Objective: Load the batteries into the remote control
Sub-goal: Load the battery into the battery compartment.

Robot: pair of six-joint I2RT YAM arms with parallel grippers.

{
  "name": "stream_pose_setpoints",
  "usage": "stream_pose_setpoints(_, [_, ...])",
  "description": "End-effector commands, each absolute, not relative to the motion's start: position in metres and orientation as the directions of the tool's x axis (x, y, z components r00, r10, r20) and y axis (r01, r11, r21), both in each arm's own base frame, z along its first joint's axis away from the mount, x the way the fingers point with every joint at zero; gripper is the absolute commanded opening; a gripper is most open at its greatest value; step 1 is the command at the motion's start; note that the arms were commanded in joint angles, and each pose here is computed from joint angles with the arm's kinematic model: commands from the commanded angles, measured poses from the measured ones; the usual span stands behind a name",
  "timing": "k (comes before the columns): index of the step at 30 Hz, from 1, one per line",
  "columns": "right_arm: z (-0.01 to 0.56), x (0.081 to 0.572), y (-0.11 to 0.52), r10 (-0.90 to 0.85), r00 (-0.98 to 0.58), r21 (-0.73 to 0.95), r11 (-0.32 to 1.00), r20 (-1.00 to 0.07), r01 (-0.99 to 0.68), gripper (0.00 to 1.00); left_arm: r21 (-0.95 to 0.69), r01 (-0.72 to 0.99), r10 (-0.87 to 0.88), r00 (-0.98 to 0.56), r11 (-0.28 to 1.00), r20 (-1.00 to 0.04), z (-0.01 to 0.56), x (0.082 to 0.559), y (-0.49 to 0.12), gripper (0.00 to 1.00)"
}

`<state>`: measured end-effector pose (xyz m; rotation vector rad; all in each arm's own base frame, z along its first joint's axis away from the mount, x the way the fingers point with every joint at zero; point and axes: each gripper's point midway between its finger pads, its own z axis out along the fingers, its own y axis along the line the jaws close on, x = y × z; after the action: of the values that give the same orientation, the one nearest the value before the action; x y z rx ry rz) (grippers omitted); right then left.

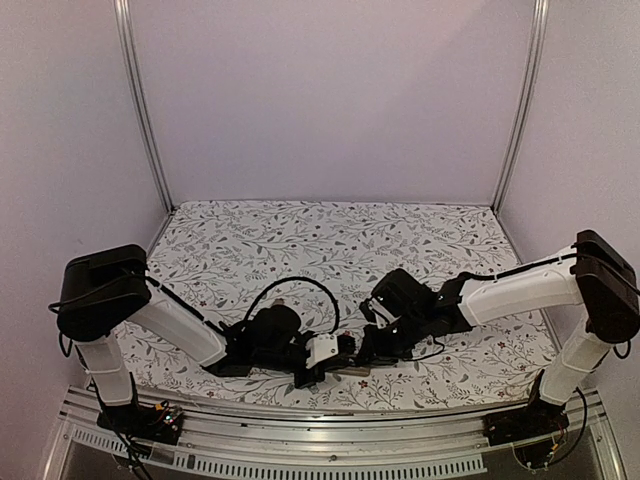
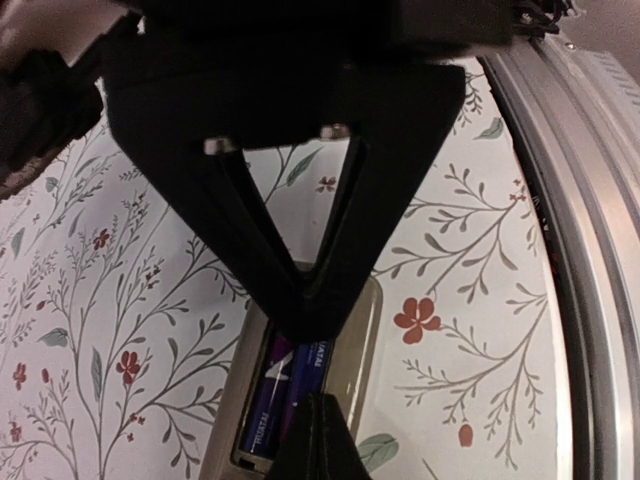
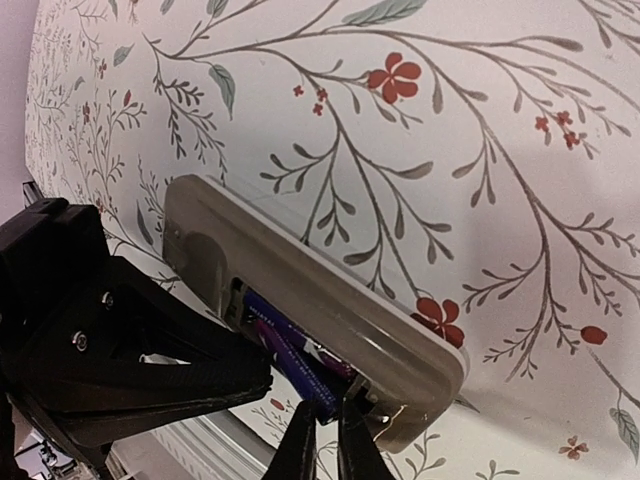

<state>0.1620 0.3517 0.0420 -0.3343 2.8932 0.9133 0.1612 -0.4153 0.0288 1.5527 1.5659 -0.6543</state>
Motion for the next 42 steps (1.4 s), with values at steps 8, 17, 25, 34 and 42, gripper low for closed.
stream_pose_setpoints(8, [0.023,0.159,0.348,-0.189,-0.975,0.515,0.828,-0.119,-0.224,0.03,0.114,0.987,0.691,0.006,0.11,-0.723,-0.018,0.154,-0.378,0.0])
stream_pose_setpoints(17, [0.004,0.139,0.343,-0.229,-0.971,0.486,0.843,-0.062,-0.23,0.0,0.118,0.986,0.679,0.007,0.117,-0.734,-0.011,0.155,-0.379,0.0])
stream_pose_setpoints(25, [-0.018,0.14,0.333,-0.225,-0.973,0.424,0.878,-0.044,-0.222,0.0,0.111,0.988,0.681,0.007,0.109,-0.732,-0.011,0.154,-0.381,0.0])
stream_pose_setpoints(34, [-0.021,0.15,0.306,-0.216,-0.974,0.26,0.938,-0.072,-0.228,0.0,0.14,0.981,0.591,0.032,0.137,-0.806,0.034,0.159,-0.389,0.06])
stream_pose_setpoints(42, [-0.025,0.156,0.302,-0.281,-0.956,0.156,0.944,-0.085,-0.291,0.01,0.136,0.947,0.453,-0.012,0.291,-0.891,0.1,0.175,-0.371,0.25])
